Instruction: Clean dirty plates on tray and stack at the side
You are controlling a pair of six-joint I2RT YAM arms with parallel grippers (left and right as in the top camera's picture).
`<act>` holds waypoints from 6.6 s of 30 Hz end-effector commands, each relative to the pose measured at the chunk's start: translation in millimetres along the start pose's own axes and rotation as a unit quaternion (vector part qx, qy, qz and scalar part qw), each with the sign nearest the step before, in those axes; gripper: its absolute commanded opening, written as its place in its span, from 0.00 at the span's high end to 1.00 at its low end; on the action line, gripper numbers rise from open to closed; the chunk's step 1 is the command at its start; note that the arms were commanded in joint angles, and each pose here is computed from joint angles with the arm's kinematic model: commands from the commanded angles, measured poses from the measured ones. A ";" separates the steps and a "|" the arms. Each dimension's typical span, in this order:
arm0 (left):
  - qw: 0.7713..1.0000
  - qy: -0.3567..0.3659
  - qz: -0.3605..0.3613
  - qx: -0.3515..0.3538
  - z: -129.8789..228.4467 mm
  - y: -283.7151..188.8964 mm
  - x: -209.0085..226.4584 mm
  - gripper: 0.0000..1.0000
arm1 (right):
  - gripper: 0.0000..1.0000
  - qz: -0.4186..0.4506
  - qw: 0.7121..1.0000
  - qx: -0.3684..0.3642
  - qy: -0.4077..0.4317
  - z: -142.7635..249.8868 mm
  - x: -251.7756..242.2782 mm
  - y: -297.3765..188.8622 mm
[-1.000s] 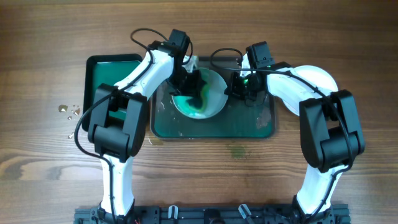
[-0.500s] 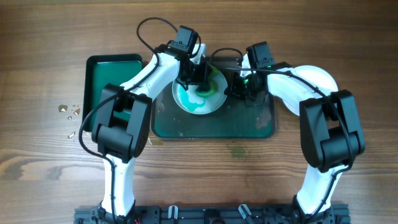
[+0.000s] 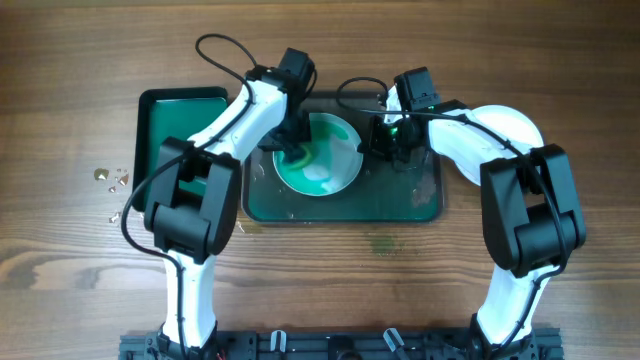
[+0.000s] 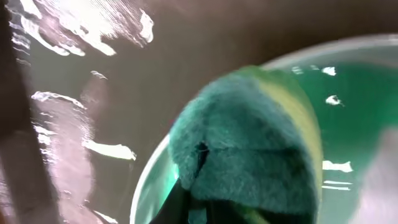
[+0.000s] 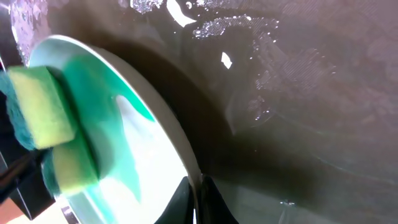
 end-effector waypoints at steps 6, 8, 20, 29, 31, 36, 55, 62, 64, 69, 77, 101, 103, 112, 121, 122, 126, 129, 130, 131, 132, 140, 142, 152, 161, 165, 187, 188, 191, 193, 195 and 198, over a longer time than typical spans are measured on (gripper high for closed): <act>0.947 0.147 0.285 0.006 6.0 7.9 -38.2 0.96 | 0.96 0.019 1.000 0.003 0.021 -0.6 -12.9 5.3; 0.945 0.160 0.286 -0.021 -1.0 7.7 -42.9 0.96 | 0.96 0.019 1.000 0.002 0.021 -0.7 -12.9 5.3; 0.981 0.033 -0.059 -0.181 -45.1 11.1 -19.7 0.96 | 0.96 0.019 1.000 0.002 0.020 -0.7 -12.9 5.3; 0.971 -0.039 -0.207 -0.111 -17.0 12.1 5.4 0.96 | 0.96 0.018 1.000 0.001 0.018 -1.0 -12.7 5.3; 0.983 -0.027 -0.172 -0.057 -2.9 15.9 -2.0 0.96 | 0.96 0.018 1.000 0.001 0.018 -1.0 -12.7 5.3; 0.999 -0.005 0.005 0.033 17.0 20.6 -34.4 0.96 | 0.96 0.018 1.000 0.001 0.018 -1.0 -12.7 5.3; 0.981 0.103 0.080 -0.141 -32.0 13.6 -56.7 0.96 | 0.96 0.018 1.000 0.002 0.016 -1.0 -12.7 5.3; 0.985 0.002 -0.084 -0.150 -38.3 -0.9 -16.7 0.96 | 0.96 0.022 1.000 -0.001 0.016 -1.1 -12.9 5.5; 0.986 -0.015 -0.088 -0.139 -40.8 -15.3 -7.6 0.96 | 0.96 0.023 1.000 -0.002 0.016 -1.2 -13.0 5.5; 0.992 -0.036 -0.076 -0.098 -43.0 -59.3 11.9 0.96 | 0.96 0.021 1.000 -0.003 0.015 -1.7 -12.7 5.5; 0.997 -0.064 -0.009 -0.048 -34.9 -102.4 34.7 0.96 | 0.96 0.029 0.999 -0.023 -0.034 4.5 2.6 1.9; 0.997 -0.064 -0.010 -0.046 -34.3 -102.2 34.8 0.96 | 0.96 0.343 0.825 -0.407 -0.187 70.4 56.3 -156.5; 0.997 -0.064 -0.009 -0.046 -34.3 -102.2 34.8 0.96 | 0.96 0.367 0.797 -0.431 -0.211 79.9 63.9 -158.6; 0.997 -0.064 -0.010 -0.045 -34.2 -102.2 34.8 0.96 | 0.96 0.456 0.641 -0.556 -0.268 131.3 96.9 -165.2; 0.997 -0.064 -0.010 -0.045 -34.2 -102.2 34.8 0.96 | 0.96 0.466 0.614 -0.569 -0.287 143.6 103.8 -165.0; 0.997 -0.064 -0.010 -0.045 -34.2 -102.2 34.8 0.96 | 0.96 0.466 0.614 -0.569 -0.287 143.6 103.8 -165.0; 0.997 -0.064 -0.009 -0.045 -34.2 -102.2 34.8 0.96 | 0.96 0.408 0.696 -0.497 -0.320 141.3 103.0 -147.4; 0.997 -0.064 -0.010 -0.045 -34.2 -102.2 34.8 0.96 | 0.96 0.327 0.795 -0.408 -0.308 129.7 96.0 -131.7; 0.997 -0.064 -0.010 -0.045 -34.1 -102.2 34.8 0.96 | 0.96 0.305 0.820 -0.390 -0.287 123.2 92.0 -130.5; 0.997 -0.064 -0.010 -0.045 -34.1 -102.2 34.9 0.96 | 0.95 0.284 0.843 -0.370 -0.266 116.0 87.6 -129.8; 0.997 -0.064 -0.010 -0.045 -34.1 -102.2 34.9 0.96 | 0.95 0.270 0.859 -0.352 -0.255 109.5 83.8 -130.1; 0.997 -0.064 -0.010 -0.045 -34.1 -102.2 34.9 0.96 | 0.96 0.160 0.954 -0.201 -0.154 44.2 39.3 -114.4; 0.997 -0.064 -0.009 -0.045 -34.1 -102.2 34.8 0.96 | 0.96 0.161 0.964 -0.168 -0.132 31.2 24.6 -98.5; 0.997 -0.064 -0.010 -0.045 -34.2 -102.2 34.8 0.96 | 0.80 0.138 0.986 -0.054 -0.082 12.9 -8.0 -34.7; 0.997 -0.064 -0.008 -0.053 -36.4 -102.4 34.6 0.96 | 0.77 0.118 0.991 -0.023 -0.054 7.3 -19.4 -15.6; 0.996 -0.064 -0.008 -0.055 -36.9 -102.5 34.5 0.96 | 0.79 0.114 0.992 -0.018 -0.053 6.9 -20.5 -12.2; 0.996 -0.064 -0.008 -0.055 -36.9 -102.5 34.5 0.96 | 0.96 0.315 0.848 -0.389 -0.173 46.9 48.1 -172.1; 0.996 -0.064 -0.008 -0.055 -36.9 -102.5 34.5 0.96 | 0.96 0.338 0.828 -0.406 -0.187 54.2 52.8 -175.1; 0.996 -0.064 -0.008 -0.055 -36.9 -102.5 34.5 0.96 | 0.96 0.398 0.775 -0.445 -0.211 72.2 62.5 -176.4; 0.996 -0.064 -0.008 -0.055 -36.9 -102.5 34.5 0.96 | 0.96 0.442 0.725 -0.466 -0.249 87.5 73.1 -176.3; 0.996 -0.064 -0.008 -0.055 -36.9 -102.5 34.5 0.96 | 0.96 0.470 0.686 -0.483 -0.275 99.4 81.8 -176.8; 0.996 -0.064 -0.008 -0.054 -36.9 -102.5 34.6 0.96 | 0.96 0.503 0.636 -0.499 -0.305 115.0 92.0 -177.6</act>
Point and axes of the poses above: each gripper's point midway between its finger pads, its own y axis out along the fingers, its own x axis along the line the jaws close on, z = x × y, the point moved 10 cm from there along -y, back along the fingers, and after that the axes turned 14 degrees about y, right-handed, at the moved point
